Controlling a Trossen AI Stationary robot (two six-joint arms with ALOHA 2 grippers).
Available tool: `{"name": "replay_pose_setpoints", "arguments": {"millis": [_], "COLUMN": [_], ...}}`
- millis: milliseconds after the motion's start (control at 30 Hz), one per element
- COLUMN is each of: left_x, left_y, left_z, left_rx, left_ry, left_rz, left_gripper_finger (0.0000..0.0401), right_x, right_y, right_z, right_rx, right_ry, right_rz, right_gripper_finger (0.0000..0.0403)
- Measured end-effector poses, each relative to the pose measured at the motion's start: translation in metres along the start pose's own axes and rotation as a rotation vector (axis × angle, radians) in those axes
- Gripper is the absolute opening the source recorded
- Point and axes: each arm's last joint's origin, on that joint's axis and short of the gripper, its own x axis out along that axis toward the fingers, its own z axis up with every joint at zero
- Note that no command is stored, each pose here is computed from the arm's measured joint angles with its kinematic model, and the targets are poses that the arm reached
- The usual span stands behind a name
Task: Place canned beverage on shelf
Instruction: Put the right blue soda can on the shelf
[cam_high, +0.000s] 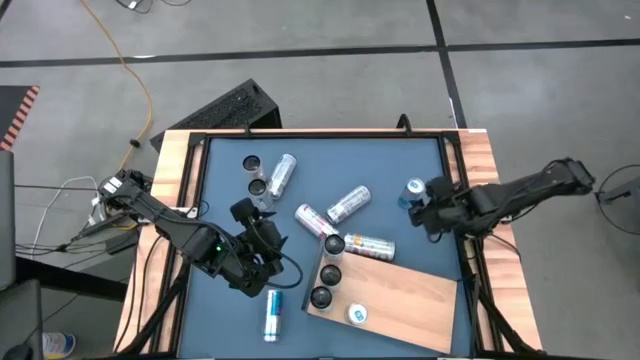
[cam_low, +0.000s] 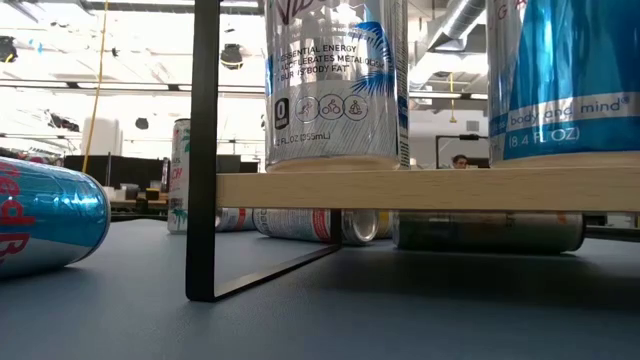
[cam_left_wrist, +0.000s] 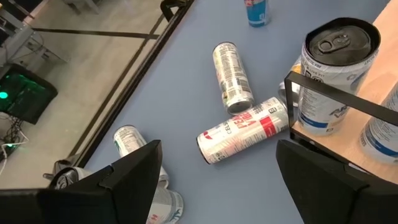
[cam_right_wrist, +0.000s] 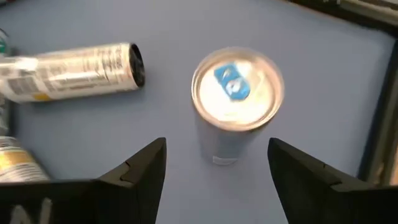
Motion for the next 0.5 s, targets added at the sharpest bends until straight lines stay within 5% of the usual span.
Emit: {"name": "replay_pose_setpoints", "arguments": {"millis": [267,500], "left_x": [0.001,0.001], "left_y": [0.0,0.0], "left_z": [0.0,0.0], "left_rx": [0.012,0.006], "left_ry": [0.008,0.018], "left_rz": [-0.007,-0.022], "left_gripper_finger": [0.0303,0.0303], "right_x": [-0.019,0.001], "right_y": [0.002,0.009], "right_z": [0.046,0.074], "right_rx": [-0.042,-0.06], "right_ry": [0.014,0.179], "right_rz": [-0.024,-0.11], "right_gripper_finger": [0.0261,0.0261]}}
